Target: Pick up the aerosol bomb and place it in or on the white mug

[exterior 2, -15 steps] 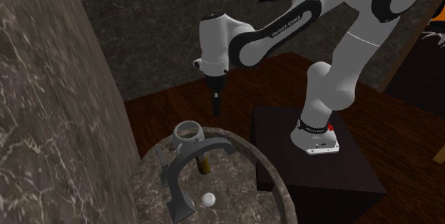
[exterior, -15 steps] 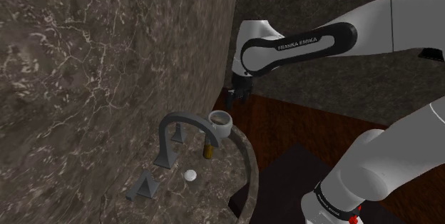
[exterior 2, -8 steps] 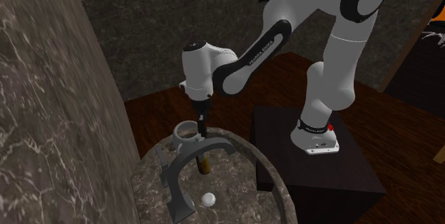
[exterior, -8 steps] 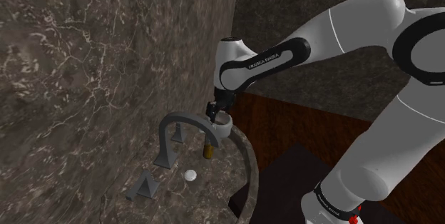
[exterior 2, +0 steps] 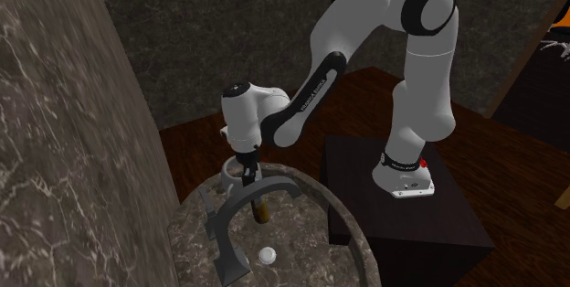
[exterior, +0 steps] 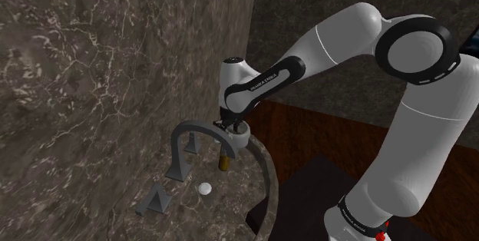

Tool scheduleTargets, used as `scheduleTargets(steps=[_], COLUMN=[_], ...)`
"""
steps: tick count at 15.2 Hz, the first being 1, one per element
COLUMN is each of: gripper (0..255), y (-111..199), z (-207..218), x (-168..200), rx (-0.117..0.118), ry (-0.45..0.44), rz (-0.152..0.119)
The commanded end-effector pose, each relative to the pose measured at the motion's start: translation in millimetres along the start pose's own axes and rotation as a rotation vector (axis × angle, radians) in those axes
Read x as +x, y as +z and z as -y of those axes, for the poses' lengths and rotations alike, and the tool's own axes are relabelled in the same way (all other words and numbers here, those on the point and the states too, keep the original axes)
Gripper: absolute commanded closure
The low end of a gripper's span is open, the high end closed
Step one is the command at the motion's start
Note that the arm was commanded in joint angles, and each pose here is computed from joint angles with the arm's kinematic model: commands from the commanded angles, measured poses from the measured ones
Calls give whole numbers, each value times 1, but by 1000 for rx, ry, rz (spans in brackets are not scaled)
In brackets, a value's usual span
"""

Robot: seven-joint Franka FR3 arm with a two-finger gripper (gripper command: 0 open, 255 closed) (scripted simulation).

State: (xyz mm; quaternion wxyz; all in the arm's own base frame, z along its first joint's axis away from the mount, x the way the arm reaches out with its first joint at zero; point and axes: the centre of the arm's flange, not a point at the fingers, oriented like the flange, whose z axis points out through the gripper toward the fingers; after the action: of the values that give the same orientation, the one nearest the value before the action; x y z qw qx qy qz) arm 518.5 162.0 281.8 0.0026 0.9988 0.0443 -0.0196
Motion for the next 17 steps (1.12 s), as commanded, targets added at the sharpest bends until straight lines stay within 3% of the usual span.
scheduleTargets(steps=[1, 4, 11, 12, 17], gripper=[0, 0, 0, 255, 255], y=[11, 24, 24, 24, 24], z=[0, 0, 0, 0, 0], x=[0, 0, 0, 0, 0], rx=[0, 0, 0, 0, 0], ry=[0, 0, 0, 0, 0], rz=[-1, -1, -1, -1, -1])
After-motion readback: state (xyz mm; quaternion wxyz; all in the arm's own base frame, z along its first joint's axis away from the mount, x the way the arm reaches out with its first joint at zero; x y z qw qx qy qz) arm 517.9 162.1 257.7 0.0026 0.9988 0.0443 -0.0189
